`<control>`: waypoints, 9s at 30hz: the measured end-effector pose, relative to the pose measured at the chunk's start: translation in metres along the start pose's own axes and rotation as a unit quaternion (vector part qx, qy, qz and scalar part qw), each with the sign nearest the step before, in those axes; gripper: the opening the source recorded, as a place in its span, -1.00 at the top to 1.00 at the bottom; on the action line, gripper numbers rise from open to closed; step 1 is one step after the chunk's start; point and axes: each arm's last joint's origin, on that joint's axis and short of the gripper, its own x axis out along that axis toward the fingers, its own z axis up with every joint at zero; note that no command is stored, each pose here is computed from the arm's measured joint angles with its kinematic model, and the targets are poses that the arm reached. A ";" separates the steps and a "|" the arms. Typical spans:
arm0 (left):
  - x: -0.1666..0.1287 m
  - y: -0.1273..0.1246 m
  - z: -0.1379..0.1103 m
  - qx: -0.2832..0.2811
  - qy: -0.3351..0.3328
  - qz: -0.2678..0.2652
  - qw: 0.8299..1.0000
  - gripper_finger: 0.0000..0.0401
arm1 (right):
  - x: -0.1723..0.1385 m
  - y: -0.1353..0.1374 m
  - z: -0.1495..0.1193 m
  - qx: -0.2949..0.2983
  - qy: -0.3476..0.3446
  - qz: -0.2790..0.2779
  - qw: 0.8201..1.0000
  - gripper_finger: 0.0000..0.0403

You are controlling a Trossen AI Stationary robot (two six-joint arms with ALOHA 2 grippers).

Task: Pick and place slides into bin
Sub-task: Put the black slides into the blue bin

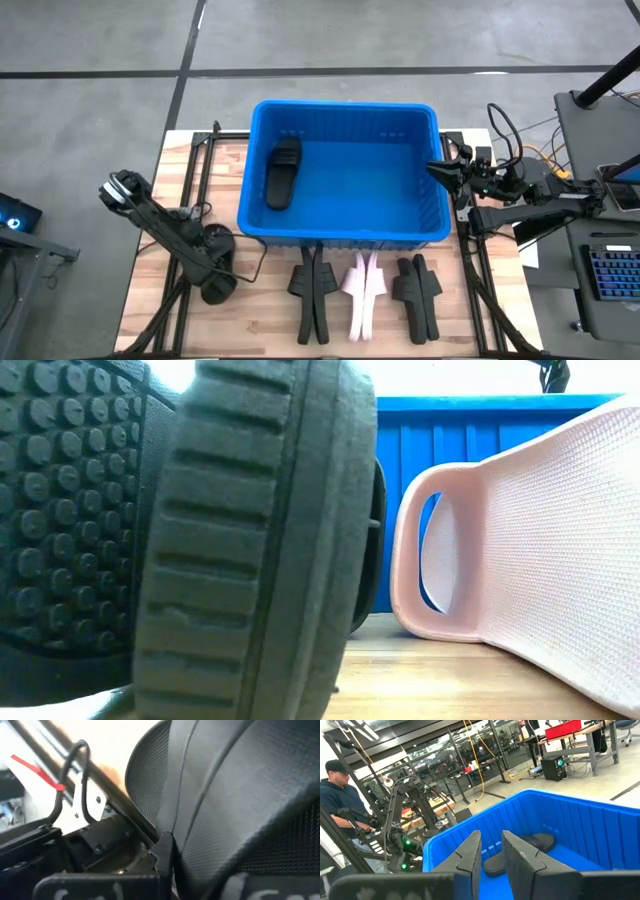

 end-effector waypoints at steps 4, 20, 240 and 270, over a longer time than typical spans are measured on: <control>-0.016 0.001 0.000 0.066 0.012 -0.050 0.997 0.98 | 0.000 0.000 0.000 0.000 0.000 0.000 1.000 0.63; -0.122 0.030 0.006 0.066 -0.065 -0.353 0.931 1.00 | 0.000 0.000 0.000 -0.001 0.001 -0.001 1.000 0.65; -0.260 0.064 0.096 0.179 -0.448 -0.620 0.618 0.90 | 0.089 0.070 -0.014 0.108 -0.027 0.247 0.962 0.64; -0.169 -0.031 0.044 0.219 -0.425 -0.314 0.820 -0.03 | 0.103 0.073 -0.028 0.114 0.000 0.224 0.968 0.64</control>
